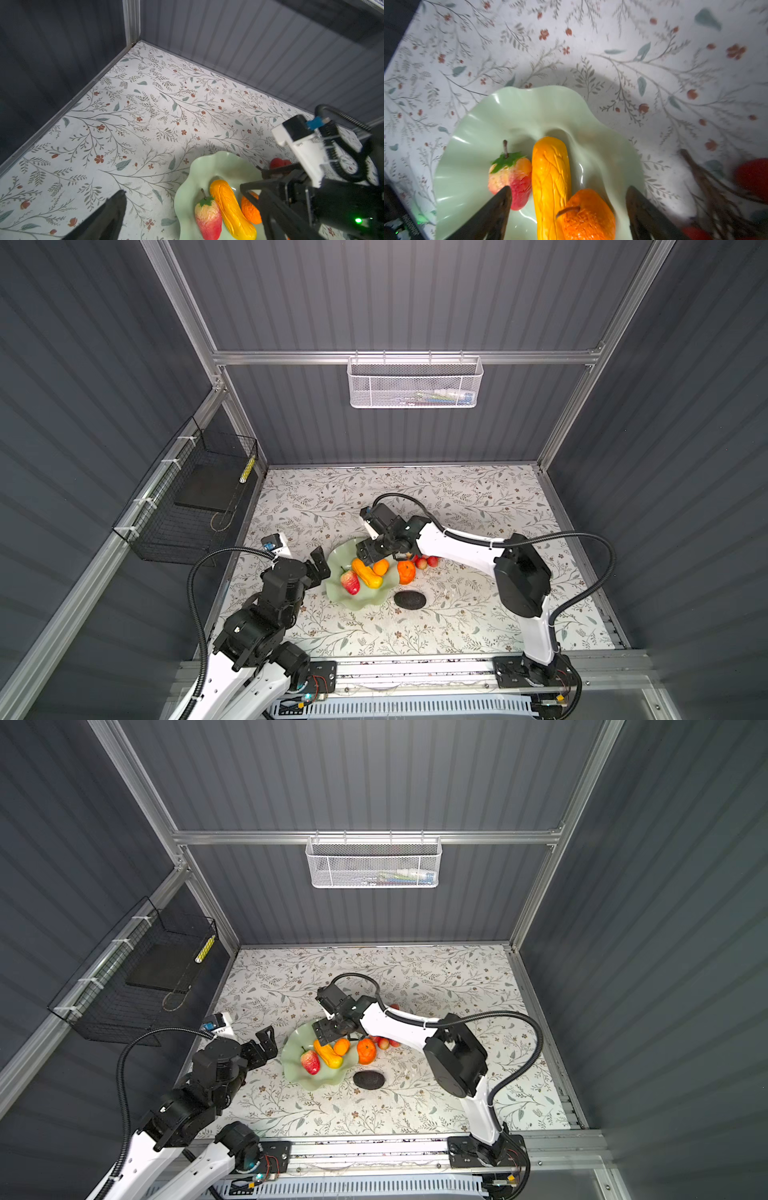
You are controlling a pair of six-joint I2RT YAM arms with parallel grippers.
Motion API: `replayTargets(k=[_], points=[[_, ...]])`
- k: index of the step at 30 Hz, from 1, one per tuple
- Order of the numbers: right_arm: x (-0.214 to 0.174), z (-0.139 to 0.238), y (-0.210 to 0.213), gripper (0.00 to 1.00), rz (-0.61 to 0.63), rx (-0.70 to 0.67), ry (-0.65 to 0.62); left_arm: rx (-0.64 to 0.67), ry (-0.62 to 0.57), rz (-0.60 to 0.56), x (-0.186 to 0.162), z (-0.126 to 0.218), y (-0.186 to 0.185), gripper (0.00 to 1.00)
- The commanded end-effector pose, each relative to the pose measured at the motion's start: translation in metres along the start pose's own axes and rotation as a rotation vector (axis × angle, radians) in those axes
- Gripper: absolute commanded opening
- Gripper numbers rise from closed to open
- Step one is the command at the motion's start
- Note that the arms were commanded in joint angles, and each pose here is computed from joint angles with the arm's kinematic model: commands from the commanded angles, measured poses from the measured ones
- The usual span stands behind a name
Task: Place and organize the fake fruits in the fruit bowl
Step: 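Grasp the small tangerine with the right gripper and drop it into the bowl, then grasp the dark avocado with the left gripper while the right arm withdraws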
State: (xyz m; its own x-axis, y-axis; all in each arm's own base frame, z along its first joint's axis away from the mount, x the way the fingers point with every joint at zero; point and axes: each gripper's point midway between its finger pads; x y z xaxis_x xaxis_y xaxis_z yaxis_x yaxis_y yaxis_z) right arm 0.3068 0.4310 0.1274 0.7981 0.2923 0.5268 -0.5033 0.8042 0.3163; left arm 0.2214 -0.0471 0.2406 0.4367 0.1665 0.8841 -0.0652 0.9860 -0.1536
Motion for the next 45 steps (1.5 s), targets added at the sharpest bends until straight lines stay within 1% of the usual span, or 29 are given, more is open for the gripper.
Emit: replayTargets(k=[1, 4, 7, 9, 11, 15, 19, 23, 27, 29, 34, 40, 45], points=[[0.041, 0.061, 0.007, 0.90, -0.005, 0.046, -0.168, -0.151, 0.010, -0.096, 0.012, 0.000, -0.035, 0.97], [0.055, 0.098, -0.008, 0.96, -0.069, 0.074, -0.266, -0.280, 0.085, -0.208, 0.008, -0.009, -0.070, 0.92], [0.055, 0.123, -0.046, 0.99, -0.184, 0.092, -0.320, -0.428, 0.185, -0.321, -0.006, -0.021, -0.108, 0.86], [0.048, 0.133, -0.081, 0.99, -0.261, 0.064, -0.340, -0.537, 0.230, -0.380, -0.018, -0.025, -0.132, 0.82], [0.038, 0.141, -0.114, 0.99, -0.315, 0.011, -0.352, -0.612, 0.251, -0.442, -0.029, -0.027, -0.152, 0.80], [0.013, 0.156, -0.162, 0.99, -0.401, -0.070, -0.361, -0.683, 0.304, -0.567, -0.051, -0.031, -0.181, 0.78], [-0.006, 0.166, -0.191, 0.99, -0.471, -0.110, -0.374, -0.707, 0.327, -0.707, -0.076, -0.032, -0.209, 0.77], [-0.019, 0.171, -0.209, 0.99, -0.530, -0.117, -0.382, -0.718, 0.378, -0.864, -0.111, -0.029, -0.233, 0.77], [-0.027, 0.175, -0.220, 0.99, -0.555, -0.130, -0.385, -0.713, 0.433, -1.015, -0.147, -0.021, -0.249, 0.77], [-0.028, 0.178, -0.224, 0.99, -0.564, -0.134, -0.393, -0.716, 0.458, -1.063, -0.162, -0.018, -0.252, 0.77], [-0.031, 0.183, -0.233, 0.99, -0.585, -0.137, -0.404, -0.687, 0.528, -1.150, -0.190, -0.021, -0.251, 0.74], [-0.035, 0.185, -0.238, 0.99, -0.602, -0.135, -0.407, -0.601, 0.599, -1.208, -0.210, -0.039, -0.247, 0.74], [-0.037, 0.186, -0.241, 0.99, -0.613, -0.132, -0.407, -0.575, 0.657, -1.242, -0.226, -0.046, -0.241, 0.74]])
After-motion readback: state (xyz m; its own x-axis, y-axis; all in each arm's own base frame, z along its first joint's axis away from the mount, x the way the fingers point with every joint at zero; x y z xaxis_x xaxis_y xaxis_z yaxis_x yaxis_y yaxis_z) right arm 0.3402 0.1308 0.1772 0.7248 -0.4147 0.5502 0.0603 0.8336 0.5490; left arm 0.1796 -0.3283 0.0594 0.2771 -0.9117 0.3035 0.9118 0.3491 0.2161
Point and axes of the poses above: each gripper's point midway between its finger pads, its own z axis back along the fingers, its own y axis along the line the jaws close on, x = y × z, and after that the axes turned 8 degrees about -z, right-handed
